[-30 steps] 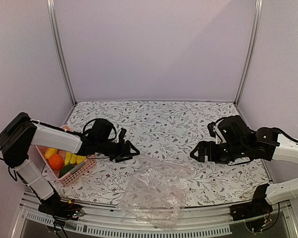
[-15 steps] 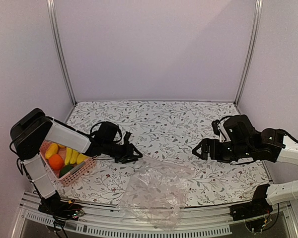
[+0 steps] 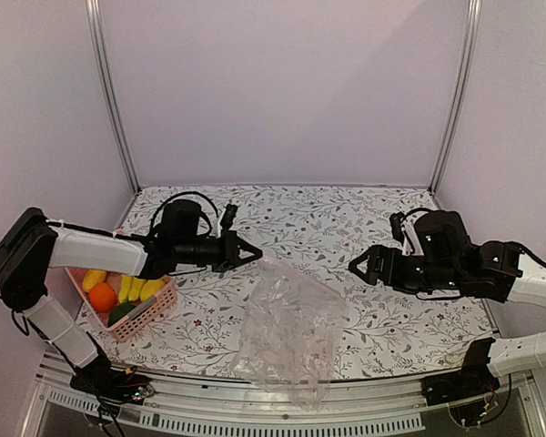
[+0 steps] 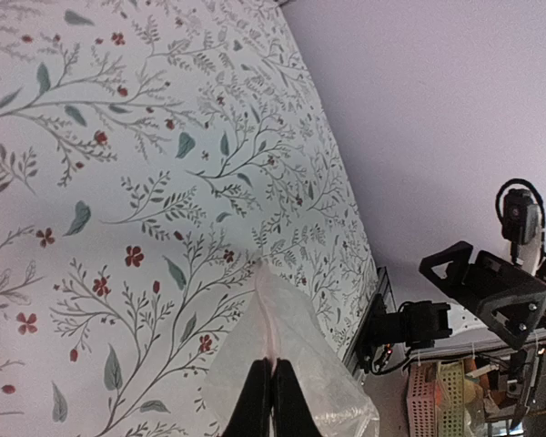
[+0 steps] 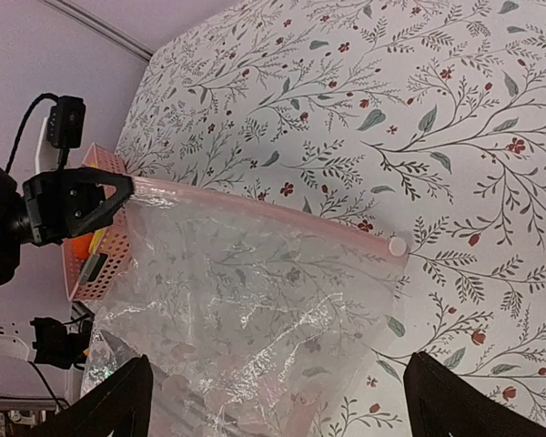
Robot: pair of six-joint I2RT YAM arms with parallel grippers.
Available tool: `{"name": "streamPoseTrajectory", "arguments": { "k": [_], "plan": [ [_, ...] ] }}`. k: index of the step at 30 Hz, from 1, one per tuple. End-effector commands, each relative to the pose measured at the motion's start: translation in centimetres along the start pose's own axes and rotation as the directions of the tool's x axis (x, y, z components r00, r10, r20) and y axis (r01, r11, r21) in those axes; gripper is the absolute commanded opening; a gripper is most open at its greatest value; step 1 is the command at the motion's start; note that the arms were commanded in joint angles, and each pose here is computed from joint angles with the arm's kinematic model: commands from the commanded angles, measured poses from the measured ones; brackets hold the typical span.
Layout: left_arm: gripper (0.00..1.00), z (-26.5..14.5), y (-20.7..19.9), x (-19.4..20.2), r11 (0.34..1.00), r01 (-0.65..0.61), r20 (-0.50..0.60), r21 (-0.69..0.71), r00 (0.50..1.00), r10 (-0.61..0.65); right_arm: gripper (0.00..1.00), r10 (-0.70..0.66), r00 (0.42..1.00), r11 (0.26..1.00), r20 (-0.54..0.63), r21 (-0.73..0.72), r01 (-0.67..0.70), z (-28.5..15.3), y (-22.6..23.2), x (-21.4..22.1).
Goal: Place the food in the zip-top bag and seal the zipper
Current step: Pick up the zipper food storage bag at the corner of the board.
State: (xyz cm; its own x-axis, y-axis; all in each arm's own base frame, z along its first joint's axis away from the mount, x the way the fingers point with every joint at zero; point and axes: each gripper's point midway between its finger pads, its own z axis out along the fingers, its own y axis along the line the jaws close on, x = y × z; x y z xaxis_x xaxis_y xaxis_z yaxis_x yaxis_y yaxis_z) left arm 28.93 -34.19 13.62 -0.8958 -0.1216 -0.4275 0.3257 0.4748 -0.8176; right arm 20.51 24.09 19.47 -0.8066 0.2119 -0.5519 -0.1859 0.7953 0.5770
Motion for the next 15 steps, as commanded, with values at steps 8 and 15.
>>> {"name": "streamPoseTrajectory", "arguments": {
  "k": [8, 15],
  "plan": [
    [0.0, -10.9, -15.4, -4.1, 0.821, -0.525, 0.311, 0.224, 0.837, 0.451, 0.98, 0.124, 0.971, 0.969, 0.205, -0.236, -0.073, -1.3, 2.7, -3.2],
    [0.0, -14.7, -19.0, -3.9, 0.766, -0.581, 0.379, 0.275, 0.797, 0.469, 0.99, 0.154, 0.956, 0.884, 0.251, -0.468, -0.02, -2.2, 6.9, -4.4]
  ]
}}
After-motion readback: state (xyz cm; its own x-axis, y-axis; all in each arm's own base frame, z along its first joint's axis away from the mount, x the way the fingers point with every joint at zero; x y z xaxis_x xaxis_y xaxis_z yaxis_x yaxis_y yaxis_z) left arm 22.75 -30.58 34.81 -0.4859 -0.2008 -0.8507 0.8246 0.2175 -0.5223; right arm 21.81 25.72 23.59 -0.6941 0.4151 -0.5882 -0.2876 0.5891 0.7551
